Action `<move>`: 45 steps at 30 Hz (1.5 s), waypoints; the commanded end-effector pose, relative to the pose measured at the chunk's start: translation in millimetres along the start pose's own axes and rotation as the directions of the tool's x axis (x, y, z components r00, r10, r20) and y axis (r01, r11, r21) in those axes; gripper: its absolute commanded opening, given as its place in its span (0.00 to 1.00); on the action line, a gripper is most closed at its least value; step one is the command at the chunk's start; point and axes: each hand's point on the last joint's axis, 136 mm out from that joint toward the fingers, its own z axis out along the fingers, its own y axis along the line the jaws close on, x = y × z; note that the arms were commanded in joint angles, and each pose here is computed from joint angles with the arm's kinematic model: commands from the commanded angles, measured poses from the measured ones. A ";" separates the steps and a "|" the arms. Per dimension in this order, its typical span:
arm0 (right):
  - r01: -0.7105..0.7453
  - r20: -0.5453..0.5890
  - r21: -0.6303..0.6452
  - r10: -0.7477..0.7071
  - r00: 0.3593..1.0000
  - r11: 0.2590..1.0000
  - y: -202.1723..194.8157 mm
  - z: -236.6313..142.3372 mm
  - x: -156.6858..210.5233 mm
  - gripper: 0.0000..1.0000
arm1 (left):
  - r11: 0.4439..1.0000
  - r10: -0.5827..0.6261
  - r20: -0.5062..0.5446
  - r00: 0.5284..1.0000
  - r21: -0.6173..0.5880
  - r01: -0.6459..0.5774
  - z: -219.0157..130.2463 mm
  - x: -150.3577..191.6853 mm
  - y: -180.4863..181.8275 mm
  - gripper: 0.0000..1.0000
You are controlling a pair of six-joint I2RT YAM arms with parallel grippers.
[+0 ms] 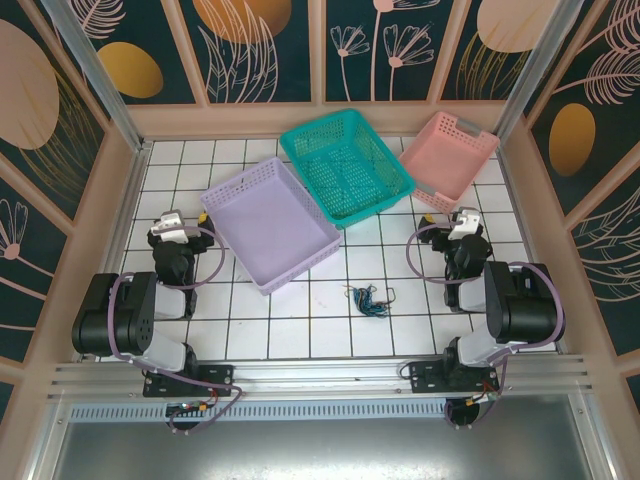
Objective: Untangle the cables
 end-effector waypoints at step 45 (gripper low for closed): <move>-0.424 -0.109 0.905 0.953 -0.284 -0.023 185.7 -203.1 78.7 0.77 | 0.719 0.030 -0.856 0.516 0.377 0.584 -220.4 -4.0 -317.9 0.69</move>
